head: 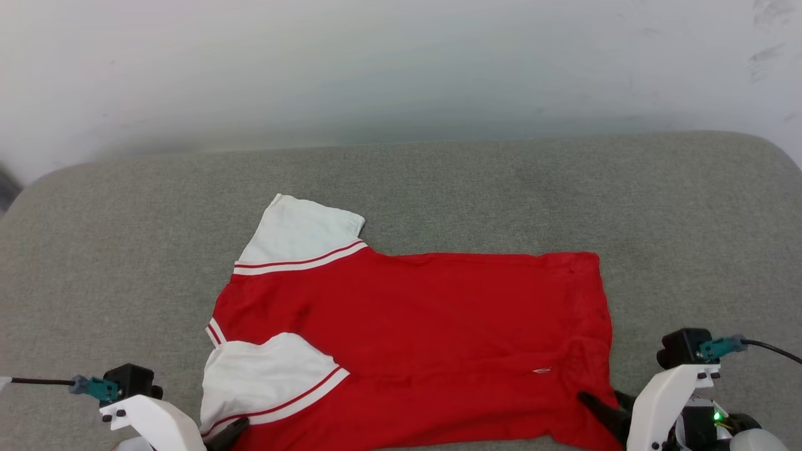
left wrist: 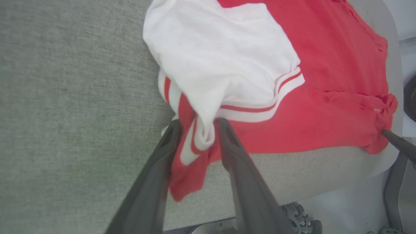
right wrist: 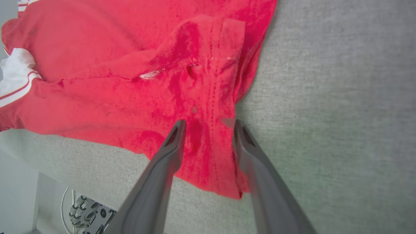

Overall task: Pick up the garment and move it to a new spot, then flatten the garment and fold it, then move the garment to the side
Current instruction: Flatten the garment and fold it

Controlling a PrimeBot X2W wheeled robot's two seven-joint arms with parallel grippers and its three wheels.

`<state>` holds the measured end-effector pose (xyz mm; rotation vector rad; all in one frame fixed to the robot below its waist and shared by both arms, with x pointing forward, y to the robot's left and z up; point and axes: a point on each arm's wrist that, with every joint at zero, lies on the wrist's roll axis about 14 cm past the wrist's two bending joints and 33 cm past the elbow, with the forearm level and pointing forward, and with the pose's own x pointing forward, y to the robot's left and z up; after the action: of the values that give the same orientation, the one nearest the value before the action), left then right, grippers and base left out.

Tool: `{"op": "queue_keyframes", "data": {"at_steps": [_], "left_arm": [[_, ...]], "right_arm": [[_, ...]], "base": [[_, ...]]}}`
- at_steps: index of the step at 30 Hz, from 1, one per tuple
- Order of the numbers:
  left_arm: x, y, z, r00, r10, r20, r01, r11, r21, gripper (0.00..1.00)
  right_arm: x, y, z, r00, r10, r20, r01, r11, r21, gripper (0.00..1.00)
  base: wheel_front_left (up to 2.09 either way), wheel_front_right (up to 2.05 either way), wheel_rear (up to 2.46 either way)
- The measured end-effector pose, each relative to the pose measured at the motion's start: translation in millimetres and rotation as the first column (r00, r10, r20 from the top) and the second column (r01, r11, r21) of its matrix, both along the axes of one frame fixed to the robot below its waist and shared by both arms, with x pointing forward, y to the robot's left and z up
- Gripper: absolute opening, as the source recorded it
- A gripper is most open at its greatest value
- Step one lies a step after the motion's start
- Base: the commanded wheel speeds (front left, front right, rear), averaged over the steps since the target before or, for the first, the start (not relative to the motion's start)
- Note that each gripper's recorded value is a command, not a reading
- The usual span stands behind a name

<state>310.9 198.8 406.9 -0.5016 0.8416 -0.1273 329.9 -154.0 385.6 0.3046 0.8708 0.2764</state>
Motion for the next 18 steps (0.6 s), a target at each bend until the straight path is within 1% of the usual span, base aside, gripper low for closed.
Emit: {"op": "queue_keyframes", "data": {"at_steps": [3, 6, 7, 9, 11, 13, 16, 18], "left_arm": [[10.1, 2.0, 4.7, 1.000, -0.007, 0.029, 0.006, 1.000, 0.017, 1.00], [24.8, 8.7, 21.1, 0.994, -0.012, 0.111, 0.005, 0.998, 0.062, 1.00], [30.1, 10.4, 28.2, 0.990, -0.015, 0.142, 0.004, 0.997, 0.077, 1.00], [42.7, 11.6, 45.3, 0.975, -0.029, 0.219, 0.004, 0.994, 0.111, 1.00], [60.2, 13.8, 67.3, 0.947, -0.016, 0.319, -0.028, 0.991, 0.132, 1.00], [73.8, 11.3, 83.2, 0.921, -0.007, 0.390, -0.049, 0.990, 0.134, 1.00], [95.0, 9.6, 98.0, 0.887, -0.007, 0.461, -0.073, 0.985, 0.156, 1.00], [114.9, 9.0, 110.1, 0.859, -0.023, 0.512, -0.088, 0.977, 0.192, 1.00]], "right_arm": [[14.0, -0.8, 20.4, 0.992, -0.027, 0.124, 0.026, 1.000, 0.010, 1.00], [28.5, -5.3, 46.9, 0.960, -0.055, 0.273, 0.056, 0.998, 0.005, 1.00], [33.1, -8.7, 56.5, 0.944, -0.069, 0.323, 0.072, 0.997, 0.002, 1.00], [43.0, -19.7, 78.7, 0.893, -0.094, 0.440, 0.113, 0.993, -0.017, 1.00], [48.9, -27.9, 95.9, 0.846, -0.128, 0.518, 0.155, 0.988, -0.009, 1.00], [50.8, -32.9, 106.6, 0.812, -0.142, 0.566, 0.182, 0.983, -0.014, 1.00], [55.7, -39.7, 119.4, 0.770, -0.171, 0.615, 0.218, 0.976, -0.002, 1.00], [62.7, -39.1, 128.7, 0.745, -0.177, 0.643, 0.226, 0.974, 0.006, 1.00]], "base": [[0.00, 0.00, 0.00], [0.00, 0.00, 0.00], [0.00, 0.00, 0.00], [0.00, 0.00, 0.00], [0.00, 0.00, 0.00], [0.00, 0.00, 0.00], [0.00, 0.00, 0.00], [0.00, 0.00, 0.00]]}}
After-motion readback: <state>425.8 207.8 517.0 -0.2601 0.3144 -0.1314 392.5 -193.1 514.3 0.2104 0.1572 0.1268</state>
